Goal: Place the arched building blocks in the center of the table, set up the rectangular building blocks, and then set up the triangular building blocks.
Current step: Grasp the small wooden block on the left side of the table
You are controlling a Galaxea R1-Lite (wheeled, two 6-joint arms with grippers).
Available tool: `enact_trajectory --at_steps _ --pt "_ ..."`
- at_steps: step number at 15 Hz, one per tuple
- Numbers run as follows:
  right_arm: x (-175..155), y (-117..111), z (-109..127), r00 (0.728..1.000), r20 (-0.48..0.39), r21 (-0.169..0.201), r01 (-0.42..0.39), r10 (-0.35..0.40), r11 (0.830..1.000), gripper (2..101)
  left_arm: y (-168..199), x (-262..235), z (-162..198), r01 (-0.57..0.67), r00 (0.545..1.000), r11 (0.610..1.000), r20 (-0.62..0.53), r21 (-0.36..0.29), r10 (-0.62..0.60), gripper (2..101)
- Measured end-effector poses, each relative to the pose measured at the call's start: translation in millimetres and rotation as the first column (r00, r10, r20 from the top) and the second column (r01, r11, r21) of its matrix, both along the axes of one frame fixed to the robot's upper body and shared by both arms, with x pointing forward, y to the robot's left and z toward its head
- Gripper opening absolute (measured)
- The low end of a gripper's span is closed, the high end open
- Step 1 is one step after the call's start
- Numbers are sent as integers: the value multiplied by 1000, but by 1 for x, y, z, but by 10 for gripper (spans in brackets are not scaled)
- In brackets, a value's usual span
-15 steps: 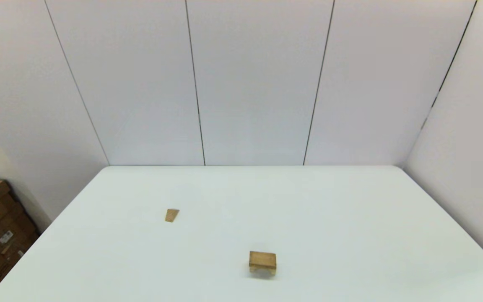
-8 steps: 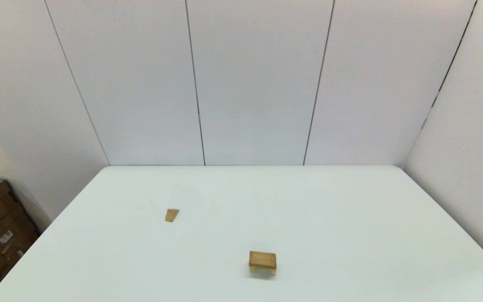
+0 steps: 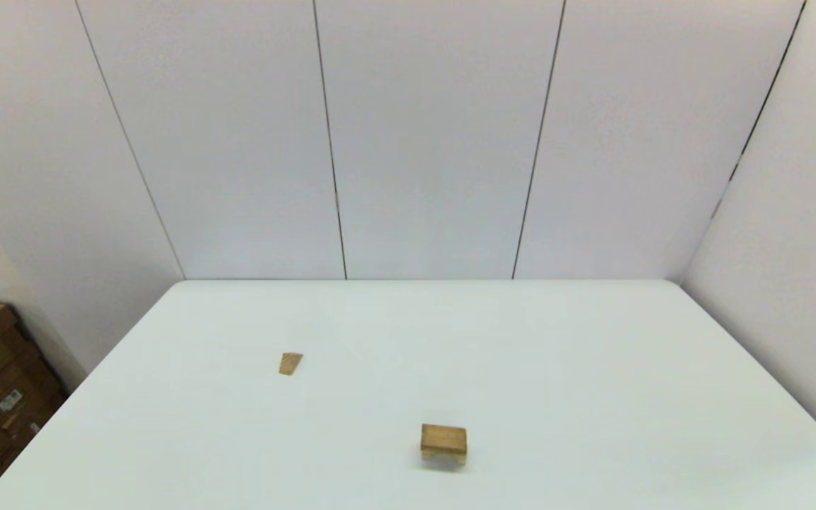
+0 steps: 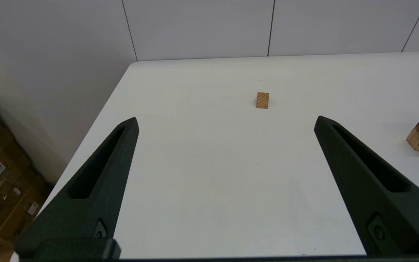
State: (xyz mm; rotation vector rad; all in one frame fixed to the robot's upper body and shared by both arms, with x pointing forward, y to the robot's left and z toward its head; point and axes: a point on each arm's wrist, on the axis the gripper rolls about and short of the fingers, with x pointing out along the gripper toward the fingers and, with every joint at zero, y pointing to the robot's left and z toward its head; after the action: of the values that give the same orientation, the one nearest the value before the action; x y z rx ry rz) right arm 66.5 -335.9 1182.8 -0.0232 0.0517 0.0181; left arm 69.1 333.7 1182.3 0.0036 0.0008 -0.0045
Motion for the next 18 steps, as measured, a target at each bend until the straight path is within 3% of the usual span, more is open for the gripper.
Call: enact_trajectory --at_steps 12,18 --pt "0 0 0 1000 0 -1 0 0 1000 979 0 0 0 0 1000 1000 -4 13 0 978" --pt "0 0 0 1000 0 0 0 0 1000 979 0 -7 5 14 996 1000 -87 22 -12 978"
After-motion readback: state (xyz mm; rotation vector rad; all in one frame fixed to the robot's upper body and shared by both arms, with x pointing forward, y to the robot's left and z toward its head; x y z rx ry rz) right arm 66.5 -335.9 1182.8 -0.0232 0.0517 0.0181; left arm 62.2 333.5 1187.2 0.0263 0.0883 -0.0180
